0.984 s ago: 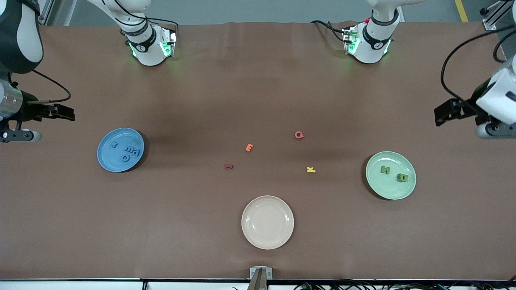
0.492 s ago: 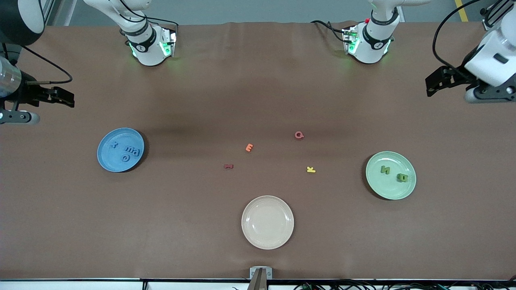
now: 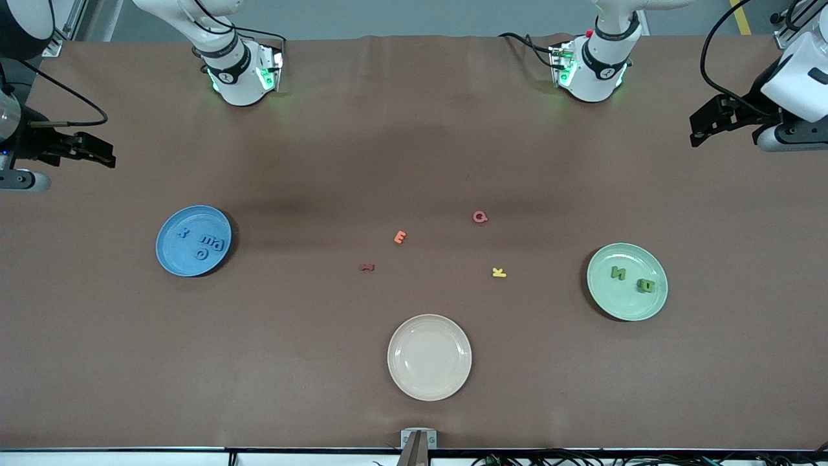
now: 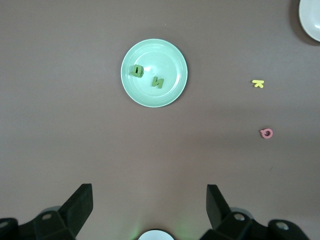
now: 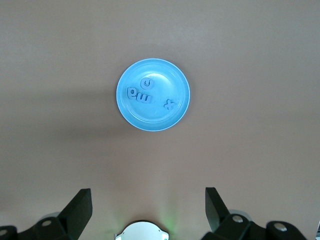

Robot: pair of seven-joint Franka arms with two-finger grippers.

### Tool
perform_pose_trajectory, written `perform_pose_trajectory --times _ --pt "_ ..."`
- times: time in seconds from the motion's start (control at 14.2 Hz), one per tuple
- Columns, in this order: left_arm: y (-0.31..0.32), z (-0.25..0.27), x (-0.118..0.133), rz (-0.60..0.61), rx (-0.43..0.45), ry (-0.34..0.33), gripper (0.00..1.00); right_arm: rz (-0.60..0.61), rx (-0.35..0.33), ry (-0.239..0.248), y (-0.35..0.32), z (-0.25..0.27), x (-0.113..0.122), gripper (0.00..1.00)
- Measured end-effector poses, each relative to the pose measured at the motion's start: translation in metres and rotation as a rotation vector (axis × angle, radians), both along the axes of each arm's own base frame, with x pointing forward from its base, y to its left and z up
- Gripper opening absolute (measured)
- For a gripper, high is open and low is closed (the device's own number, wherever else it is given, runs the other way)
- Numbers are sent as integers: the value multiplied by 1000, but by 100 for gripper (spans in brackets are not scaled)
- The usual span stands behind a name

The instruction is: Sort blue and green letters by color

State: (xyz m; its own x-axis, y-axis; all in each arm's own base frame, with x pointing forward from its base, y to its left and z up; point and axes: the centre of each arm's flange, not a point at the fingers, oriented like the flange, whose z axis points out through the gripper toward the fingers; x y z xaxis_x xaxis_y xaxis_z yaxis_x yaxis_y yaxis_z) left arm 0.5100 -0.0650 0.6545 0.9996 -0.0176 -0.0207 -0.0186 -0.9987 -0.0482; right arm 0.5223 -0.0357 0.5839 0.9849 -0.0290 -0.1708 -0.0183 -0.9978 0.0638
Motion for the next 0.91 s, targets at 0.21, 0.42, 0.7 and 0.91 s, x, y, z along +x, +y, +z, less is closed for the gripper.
perform_pose_trajectory --times 0.21,0.42,0.7,0.91 --pt "4 5 -2 -4 -3 -14 100 -2 4 -14 -1 8 -5 100" --pt "2 2 1 -7 -7 -32 100 1 5 -34 1 18 -5 100" --pt "0 0 4 -10 -9 -33 100 -5 4 -62 0 49 -8 100" --pt "-3 0 4 -16 -10 -38 100 -4 4 -89 1 72 -9 100"
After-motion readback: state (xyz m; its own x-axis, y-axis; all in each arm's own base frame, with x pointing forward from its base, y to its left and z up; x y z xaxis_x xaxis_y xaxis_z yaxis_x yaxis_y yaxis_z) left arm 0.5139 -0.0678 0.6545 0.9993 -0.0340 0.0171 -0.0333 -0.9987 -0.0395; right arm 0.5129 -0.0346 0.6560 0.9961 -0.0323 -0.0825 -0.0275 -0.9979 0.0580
